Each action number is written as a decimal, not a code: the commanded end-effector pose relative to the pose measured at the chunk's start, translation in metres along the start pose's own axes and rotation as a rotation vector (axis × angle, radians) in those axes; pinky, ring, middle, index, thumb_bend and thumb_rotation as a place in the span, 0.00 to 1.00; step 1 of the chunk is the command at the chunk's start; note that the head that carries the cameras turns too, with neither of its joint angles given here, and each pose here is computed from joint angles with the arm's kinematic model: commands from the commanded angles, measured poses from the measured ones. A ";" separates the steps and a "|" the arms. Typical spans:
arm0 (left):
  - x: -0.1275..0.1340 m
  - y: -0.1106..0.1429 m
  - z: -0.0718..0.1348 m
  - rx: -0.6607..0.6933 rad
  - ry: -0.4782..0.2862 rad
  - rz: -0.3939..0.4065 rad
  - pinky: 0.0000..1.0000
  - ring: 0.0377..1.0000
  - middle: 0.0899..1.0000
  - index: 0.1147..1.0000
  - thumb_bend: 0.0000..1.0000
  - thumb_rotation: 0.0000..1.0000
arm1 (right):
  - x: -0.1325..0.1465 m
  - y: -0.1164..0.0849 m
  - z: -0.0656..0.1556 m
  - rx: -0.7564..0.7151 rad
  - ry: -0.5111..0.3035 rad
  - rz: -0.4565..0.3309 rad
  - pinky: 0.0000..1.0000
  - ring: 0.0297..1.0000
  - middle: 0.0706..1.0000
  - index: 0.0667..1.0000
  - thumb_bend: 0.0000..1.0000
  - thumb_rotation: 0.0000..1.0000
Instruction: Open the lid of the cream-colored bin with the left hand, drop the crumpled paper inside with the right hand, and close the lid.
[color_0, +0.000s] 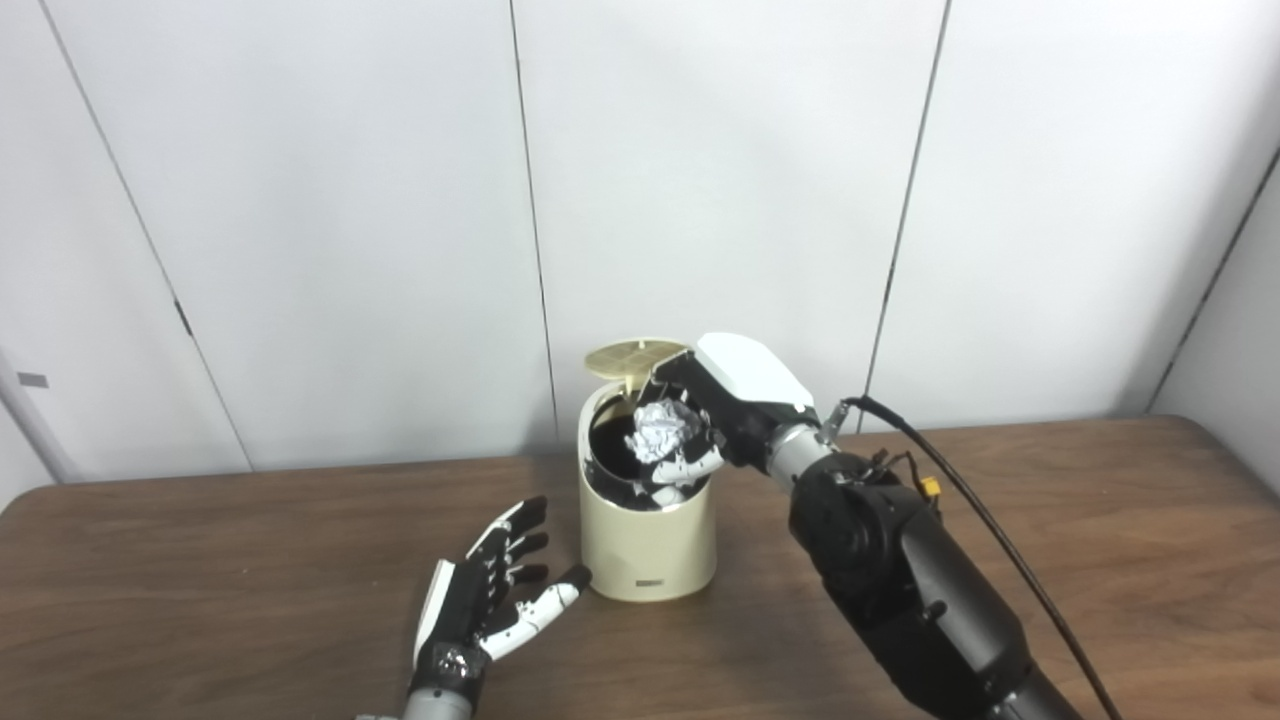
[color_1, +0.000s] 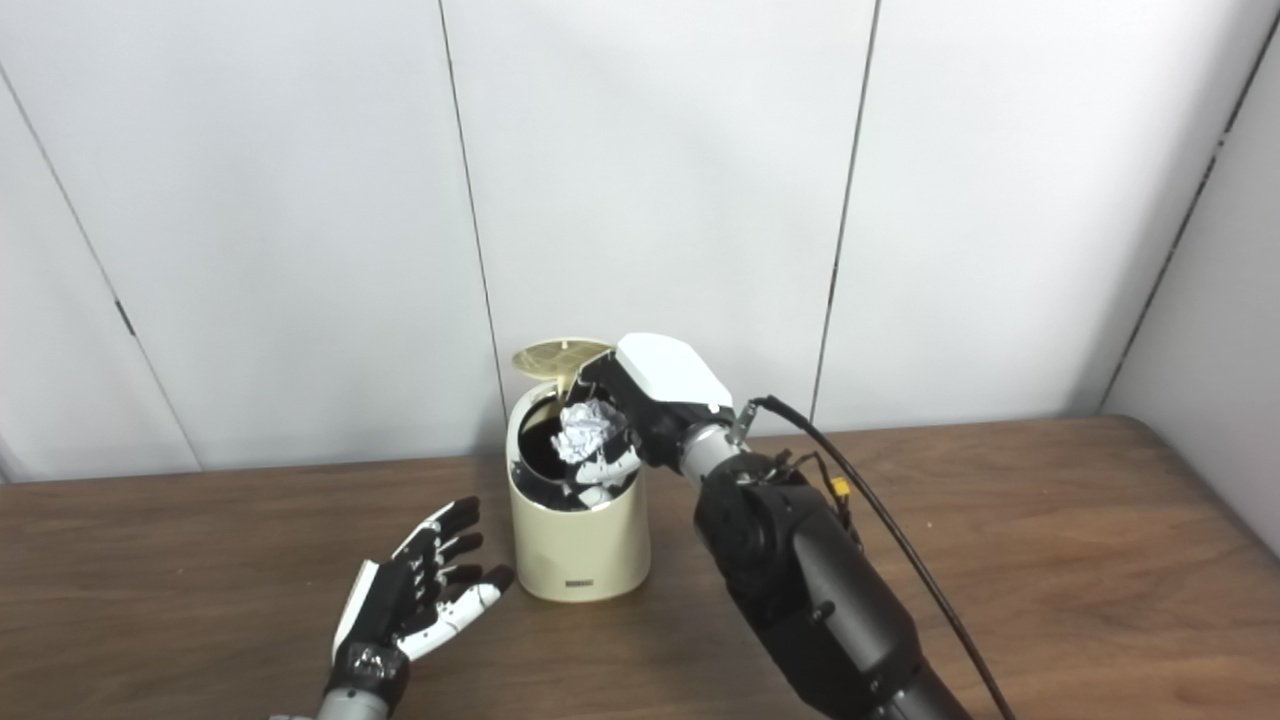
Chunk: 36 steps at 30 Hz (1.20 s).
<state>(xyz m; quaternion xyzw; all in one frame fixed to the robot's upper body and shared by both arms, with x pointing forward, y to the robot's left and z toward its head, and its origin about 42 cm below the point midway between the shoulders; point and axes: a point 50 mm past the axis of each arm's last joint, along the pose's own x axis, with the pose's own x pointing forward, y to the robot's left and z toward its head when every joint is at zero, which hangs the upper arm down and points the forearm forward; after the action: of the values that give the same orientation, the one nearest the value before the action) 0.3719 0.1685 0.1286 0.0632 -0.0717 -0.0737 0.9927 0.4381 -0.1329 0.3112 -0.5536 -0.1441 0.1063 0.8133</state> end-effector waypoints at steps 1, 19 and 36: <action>0.014 -0.002 0.020 0.001 -0.092 -0.005 0.74 0.84 0.88 0.89 0.71 0.28 | 0.004 -0.017 0.006 -0.036 -0.015 -0.017 0.38 0.54 0.65 0.46 0.52 0.12; 0.015 -0.001 0.020 -0.004 -0.090 -0.007 0.76 0.85 0.89 0.89 0.70 0.28 | 0.002 -0.018 0.005 -0.047 -0.004 0.005 0.43 0.59 0.67 0.67 0.88 0.05; 0.015 0.000 0.020 0.000 -0.090 0.000 0.76 0.84 0.88 0.88 0.72 0.29 | 0.002 -0.018 0.005 -0.021 -0.017 -0.016 0.41 0.57 0.69 0.71 0.87 0.04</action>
<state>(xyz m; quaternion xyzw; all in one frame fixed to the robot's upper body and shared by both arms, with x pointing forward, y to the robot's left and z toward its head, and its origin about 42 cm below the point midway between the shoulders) 0.3724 0.1683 0.1285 0.0637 -0.0722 -0.0748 0.9925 0.4367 -0.1348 0.3148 -0.5629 -0.1330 0.1154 0.8076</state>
